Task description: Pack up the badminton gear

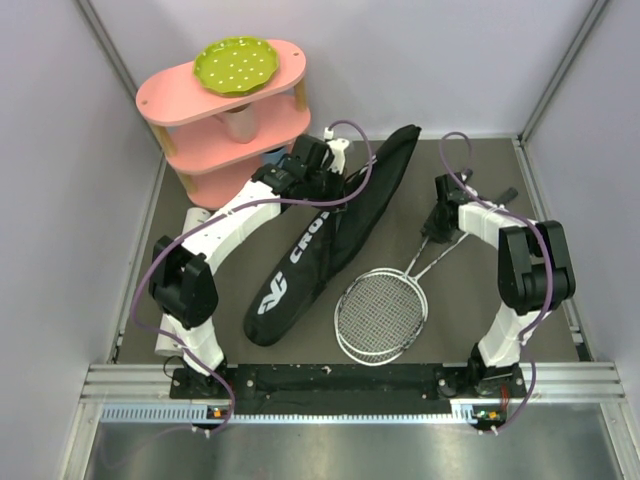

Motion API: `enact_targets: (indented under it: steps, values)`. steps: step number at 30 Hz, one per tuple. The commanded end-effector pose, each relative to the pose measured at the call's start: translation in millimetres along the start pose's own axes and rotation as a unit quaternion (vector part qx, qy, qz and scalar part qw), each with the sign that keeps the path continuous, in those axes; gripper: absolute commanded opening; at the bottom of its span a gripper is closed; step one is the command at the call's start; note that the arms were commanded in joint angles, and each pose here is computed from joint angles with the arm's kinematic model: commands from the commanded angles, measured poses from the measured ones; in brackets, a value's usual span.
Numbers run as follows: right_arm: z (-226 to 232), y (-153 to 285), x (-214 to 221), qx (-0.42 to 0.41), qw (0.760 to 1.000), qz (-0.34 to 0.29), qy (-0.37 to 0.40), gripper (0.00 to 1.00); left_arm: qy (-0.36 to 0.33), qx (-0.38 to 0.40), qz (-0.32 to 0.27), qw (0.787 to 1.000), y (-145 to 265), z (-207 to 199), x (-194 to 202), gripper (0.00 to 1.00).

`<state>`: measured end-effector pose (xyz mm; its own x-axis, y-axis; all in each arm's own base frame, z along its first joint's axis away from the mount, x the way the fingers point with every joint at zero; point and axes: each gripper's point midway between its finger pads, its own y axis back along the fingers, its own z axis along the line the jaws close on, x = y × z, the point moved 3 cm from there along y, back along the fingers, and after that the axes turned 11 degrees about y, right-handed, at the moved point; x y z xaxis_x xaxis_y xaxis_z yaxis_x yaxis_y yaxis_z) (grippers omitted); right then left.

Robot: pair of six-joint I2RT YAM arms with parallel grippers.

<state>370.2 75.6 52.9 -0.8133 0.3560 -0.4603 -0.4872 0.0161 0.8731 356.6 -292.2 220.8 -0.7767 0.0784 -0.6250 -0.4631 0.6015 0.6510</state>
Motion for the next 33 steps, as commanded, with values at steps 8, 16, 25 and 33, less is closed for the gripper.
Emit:
enact_targets:
  steps: [8, 16, 25, 33]
  values:
    - [9, 19, -26, -0.044, 0.993, -0.094, -0.063, 0.0, -0.003, 0.024, -0.047, 0.999, 23, -7, -21, 0.0]
    - [30, 113, -61, -0.242, 0.946, -0.206, -0.061, 0.0, 0.024, 0.07, -0.034, 0.997, 31, -3, -25, 0.0]
    - [36, 220, -85, -0.43, 0.837, -0.335, 0.034, 0.0, 0.045, 0.156, -0.002, 0.987, 34, 1, -24, 0.0]
    - [58, 340, -118, -0.523, 0.708, -0.464, 0.101, 0.0, 0.035, 0.208, 0.018, 0.977, 36, -11, -20, 0.0]
